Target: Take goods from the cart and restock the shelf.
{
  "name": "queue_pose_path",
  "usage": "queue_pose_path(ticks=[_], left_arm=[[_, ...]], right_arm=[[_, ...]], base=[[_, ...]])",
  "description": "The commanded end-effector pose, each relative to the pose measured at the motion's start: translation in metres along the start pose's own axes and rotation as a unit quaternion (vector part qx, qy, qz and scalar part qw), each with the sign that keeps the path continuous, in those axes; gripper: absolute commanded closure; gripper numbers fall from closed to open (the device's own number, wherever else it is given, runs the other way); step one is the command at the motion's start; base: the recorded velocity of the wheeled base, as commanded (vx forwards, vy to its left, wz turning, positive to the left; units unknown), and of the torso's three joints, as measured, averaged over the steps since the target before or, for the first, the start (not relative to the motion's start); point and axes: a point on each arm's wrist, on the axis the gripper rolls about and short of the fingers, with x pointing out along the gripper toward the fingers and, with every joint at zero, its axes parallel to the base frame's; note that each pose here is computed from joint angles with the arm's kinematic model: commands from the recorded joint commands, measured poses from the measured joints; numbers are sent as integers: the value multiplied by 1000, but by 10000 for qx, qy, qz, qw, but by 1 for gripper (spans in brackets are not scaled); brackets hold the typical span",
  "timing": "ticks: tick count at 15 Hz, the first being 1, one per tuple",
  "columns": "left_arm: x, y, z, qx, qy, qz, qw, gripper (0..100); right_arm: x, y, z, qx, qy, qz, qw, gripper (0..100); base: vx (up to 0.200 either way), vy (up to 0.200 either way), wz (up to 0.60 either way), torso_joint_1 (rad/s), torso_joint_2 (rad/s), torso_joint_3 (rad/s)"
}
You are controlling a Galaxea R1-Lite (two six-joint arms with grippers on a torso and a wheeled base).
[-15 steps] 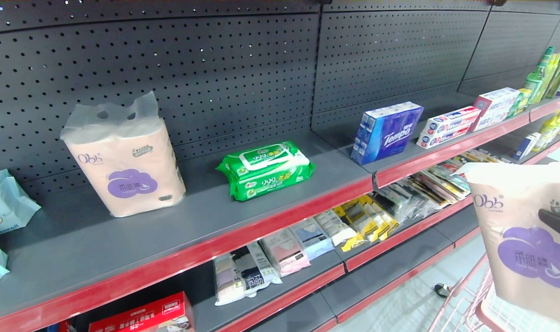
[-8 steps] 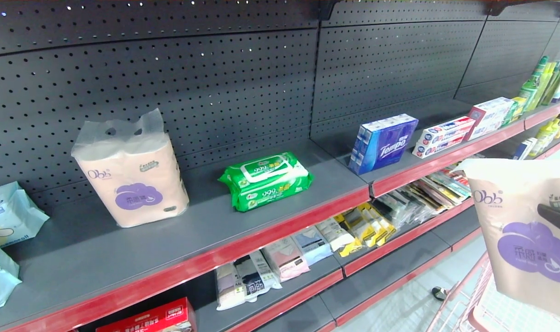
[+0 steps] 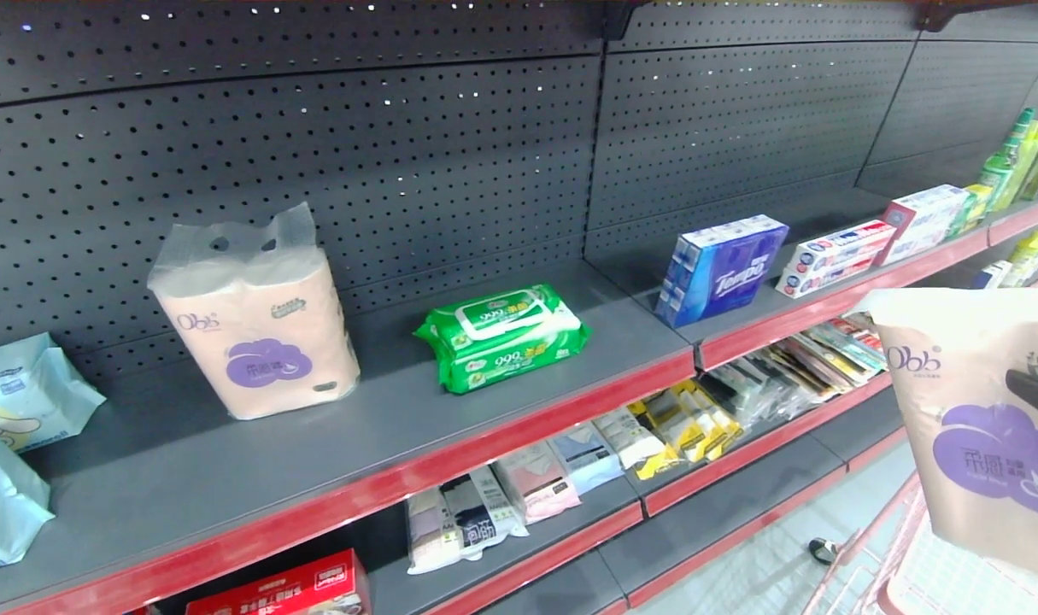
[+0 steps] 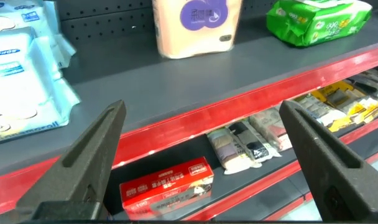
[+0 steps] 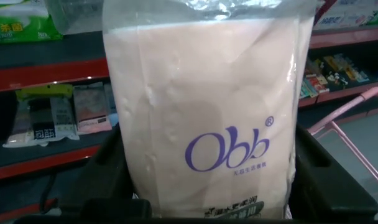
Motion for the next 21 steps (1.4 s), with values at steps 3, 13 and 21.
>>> queue_pose_path(ticks=[3, 13, 21], left_arm=[[0, 0, 0, -1, 4, 7, 10000, 0], [0, 0, 0, 14, 4, -8, 10000, 0], [34, -1, 114, -109, 260, -382, 9989, 0]], right_arm=[[2, 0, -1, -8, 47, 19, 10000, 100], [3, 3, -16, 247, 256, 146, 9993, 100], [-17, 5, -26, 306, 10, 117, 9995, 100]], base=[[0, 0, 600, 10, -1, 4], [0, 0, 180, 0, 1, 0], [0, 0, 0, 0, 0, 0]])
